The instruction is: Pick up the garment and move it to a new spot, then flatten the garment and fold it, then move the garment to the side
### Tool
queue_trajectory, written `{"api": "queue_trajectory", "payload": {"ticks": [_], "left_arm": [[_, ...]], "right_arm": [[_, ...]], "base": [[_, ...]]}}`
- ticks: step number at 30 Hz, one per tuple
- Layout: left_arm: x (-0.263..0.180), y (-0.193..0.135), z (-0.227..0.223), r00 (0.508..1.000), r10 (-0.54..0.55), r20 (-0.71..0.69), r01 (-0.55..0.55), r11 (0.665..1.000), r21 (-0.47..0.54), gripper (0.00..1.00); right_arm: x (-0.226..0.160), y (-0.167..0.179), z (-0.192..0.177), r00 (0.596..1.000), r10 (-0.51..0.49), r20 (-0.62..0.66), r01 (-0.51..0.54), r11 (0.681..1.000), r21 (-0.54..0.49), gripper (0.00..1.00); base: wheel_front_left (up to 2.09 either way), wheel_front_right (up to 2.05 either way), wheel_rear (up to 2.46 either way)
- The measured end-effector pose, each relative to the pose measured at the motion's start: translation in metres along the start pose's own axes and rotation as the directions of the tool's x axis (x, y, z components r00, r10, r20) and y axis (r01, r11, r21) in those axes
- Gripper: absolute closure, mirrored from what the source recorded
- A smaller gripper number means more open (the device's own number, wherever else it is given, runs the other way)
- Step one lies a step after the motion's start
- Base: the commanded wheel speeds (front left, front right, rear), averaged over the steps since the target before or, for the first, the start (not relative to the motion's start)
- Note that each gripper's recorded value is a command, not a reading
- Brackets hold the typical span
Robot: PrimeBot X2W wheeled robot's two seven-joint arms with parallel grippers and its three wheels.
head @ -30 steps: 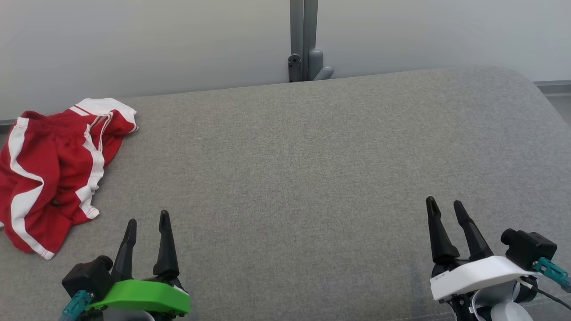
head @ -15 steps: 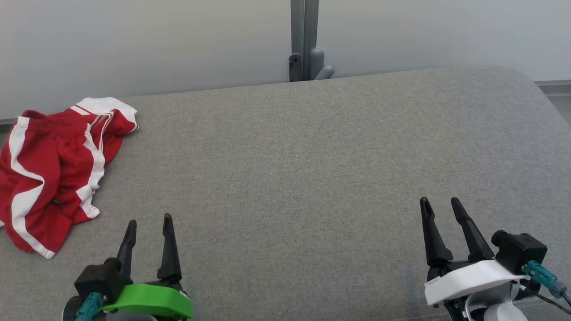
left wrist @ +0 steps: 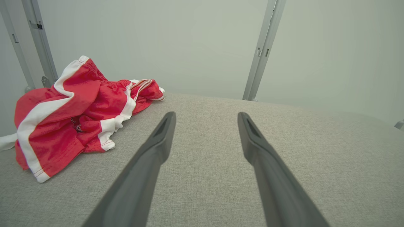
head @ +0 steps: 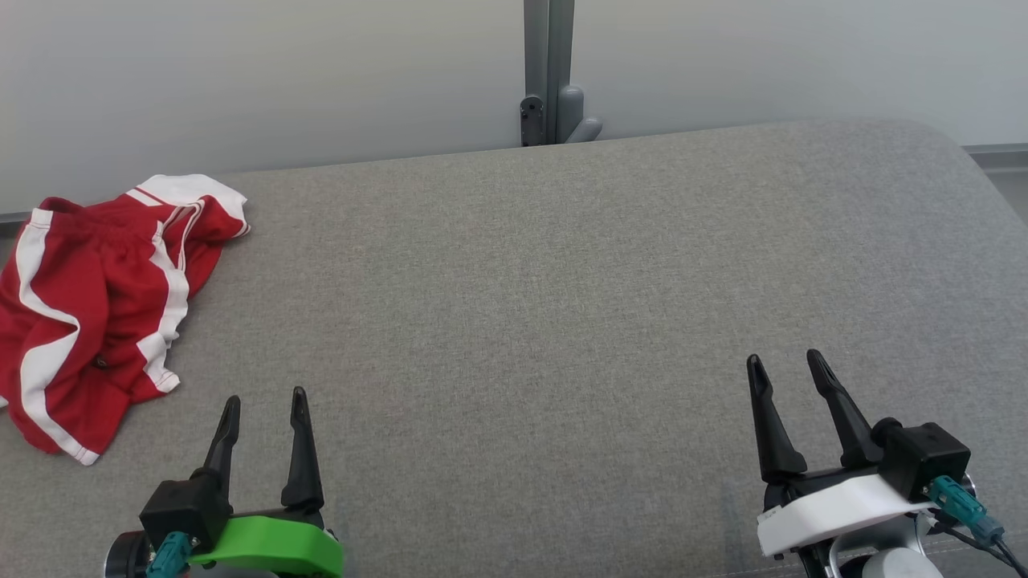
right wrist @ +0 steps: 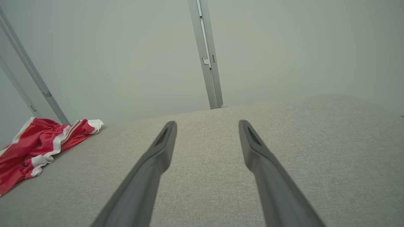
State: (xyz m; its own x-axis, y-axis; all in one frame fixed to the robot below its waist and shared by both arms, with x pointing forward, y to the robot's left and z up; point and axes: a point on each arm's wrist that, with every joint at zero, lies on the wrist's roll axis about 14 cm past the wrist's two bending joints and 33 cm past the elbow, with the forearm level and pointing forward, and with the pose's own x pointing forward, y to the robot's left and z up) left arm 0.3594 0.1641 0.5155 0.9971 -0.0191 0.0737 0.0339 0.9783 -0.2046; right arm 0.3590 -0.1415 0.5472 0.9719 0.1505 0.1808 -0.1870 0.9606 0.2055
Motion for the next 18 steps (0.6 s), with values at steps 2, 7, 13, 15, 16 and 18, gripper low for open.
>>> {"api": "queue_trajectory", "payload": {"ticks": [2,7,13,15,16,18], "left_arm": [[-0.0001,0.0,-0.0003,1.0,-0.003,0.002,0.003,1.0,0.01,0.0],[-0.0008,0.0008,-0.0015,1.0,-0.005,0.002,0.005,0.999,0.034,0.0],[-0.0038,0.0003,-0.0039,1.0,-0.013,-0.001,0.013,0.997,0.074,0.0],[-0.0047,0.0002,-0.0047,1.0,-0.015,-0.002,0.016,0.996,0.083,0.0],[-0.0049,0.0,-0.0048,1.0,-0.017,-0.002,0.017,0.996,0.088,0.0],[-0.0054,-0.0005,-0.0048,1.0,-0.021,0.0,0.021,0.995,0.101,0.0]], "right_arm": [[0.0001,0.0007,-0.0001,1.0,0.004,0.0,-0.004,1.0,-0.013,0.0],[-0.0004,0.0021,0.0003,1.0,0.012,0.006,-0.012,0.999,-0.045,0.0],[-0.0019,0.0059,0.0019,0.999,0.029,0.014,-0.028,0.996,-0.083,0.0],[-0.0025,0.0075,0.0022,0.999,0.035,0.016,-0.034,0.995,-0.096,0.0],[-0.003,0.0081,0.0018,0.999,0.038,0.015,-0.036,0.994,-0.103,0.0],[-0.0039,0.0095,0.0017,0.999,0.044,0.015,-0.042,0.992,-0.116,0.0]], "base": [[0.0,0.0,0.0],[0.0,0.0,0.0],[0.0,0.0,0.0],[0.0,0.0,0.0],[0.0,0.0,0.0],[0.0,0.0,0.0]]}}
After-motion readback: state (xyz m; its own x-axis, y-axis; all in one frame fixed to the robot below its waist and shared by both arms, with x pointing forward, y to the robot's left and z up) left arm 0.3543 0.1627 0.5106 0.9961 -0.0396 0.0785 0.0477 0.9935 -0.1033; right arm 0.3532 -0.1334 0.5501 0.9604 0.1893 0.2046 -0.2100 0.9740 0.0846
